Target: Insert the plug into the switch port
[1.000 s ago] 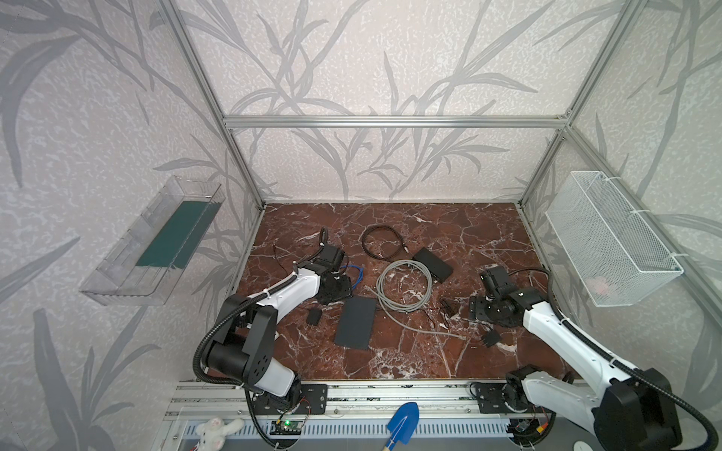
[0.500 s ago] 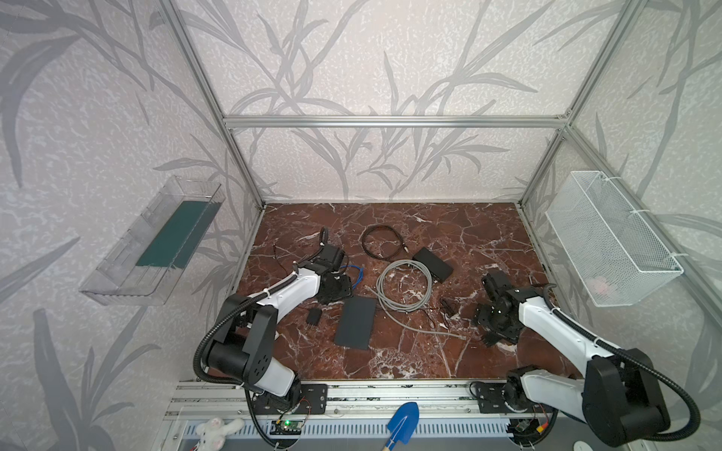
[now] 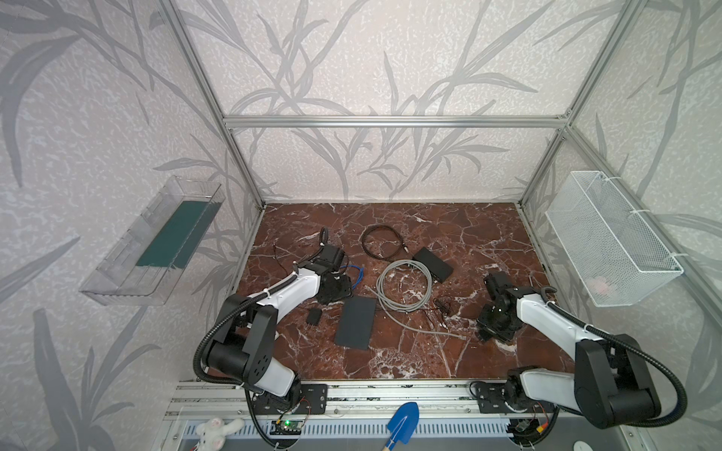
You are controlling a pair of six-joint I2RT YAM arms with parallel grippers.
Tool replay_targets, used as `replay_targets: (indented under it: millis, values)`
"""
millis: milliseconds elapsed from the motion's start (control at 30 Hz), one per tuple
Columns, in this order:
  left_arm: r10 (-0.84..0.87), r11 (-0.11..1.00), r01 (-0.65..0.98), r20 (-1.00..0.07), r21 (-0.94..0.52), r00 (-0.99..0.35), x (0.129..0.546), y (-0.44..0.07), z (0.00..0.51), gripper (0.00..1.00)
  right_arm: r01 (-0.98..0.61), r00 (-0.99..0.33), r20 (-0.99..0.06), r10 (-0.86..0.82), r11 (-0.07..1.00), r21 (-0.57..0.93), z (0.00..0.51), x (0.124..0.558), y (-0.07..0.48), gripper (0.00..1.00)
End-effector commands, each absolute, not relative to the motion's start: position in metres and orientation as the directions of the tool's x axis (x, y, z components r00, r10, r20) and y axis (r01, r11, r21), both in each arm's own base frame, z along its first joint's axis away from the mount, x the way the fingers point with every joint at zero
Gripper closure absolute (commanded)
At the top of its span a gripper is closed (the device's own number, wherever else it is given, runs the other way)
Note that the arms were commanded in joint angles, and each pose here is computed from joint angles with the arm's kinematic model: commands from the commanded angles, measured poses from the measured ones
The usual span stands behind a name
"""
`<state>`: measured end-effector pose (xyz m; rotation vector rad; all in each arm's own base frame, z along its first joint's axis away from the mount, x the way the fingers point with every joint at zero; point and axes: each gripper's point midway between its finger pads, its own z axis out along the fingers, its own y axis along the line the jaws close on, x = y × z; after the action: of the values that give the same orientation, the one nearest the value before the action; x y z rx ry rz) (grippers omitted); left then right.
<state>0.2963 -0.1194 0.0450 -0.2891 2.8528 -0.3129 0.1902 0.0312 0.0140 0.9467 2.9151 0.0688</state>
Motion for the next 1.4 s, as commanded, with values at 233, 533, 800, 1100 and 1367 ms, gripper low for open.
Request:
replay_targets:
  millis: [233,533,800,1100,1367]
  values:
    - [-0.235,0.957,-0.183,-0.231,-0.224,-0.944,0.301,-0.119,0.042,0.37,0.43,-0.843,-0.241,0.481,0.871,0.236,0.074,0.248,0.047,0.66]
    - [-0.241,0.957,-0.192,-0.229,-0.215,-0.943,0.305,-0.117,0.041,0.37,0.058,-0.885,-0.406,0.23,0.917,0.394,0.138,0.28,0.115,0.69]
    - [-0.231,0.959,-0.176,-0.257,-0.222,-0.938,0.314,-0.12,0.05,0.38,0.061,-0.847,-0.485,0.215,0.948,0.312,0.15,0.293,0.098,0.68]
    - [-0.196,0.966,-0.139,-0.264,-0.218,-0.945,0.313,-0.121,0.061,0.38,0.242,-0.866,-0.407,0.292,0.955,0.17,0.091,0.296,0.03,0.66]
    - [-0.199,0.969,-0.157,-0.229,-0.19,-0.953,0.296,-0.113,0.055,0.38,0.297,-0.895,-0.293,0.338,0.939,0.175,0.049,0.3,0.024,0.63]
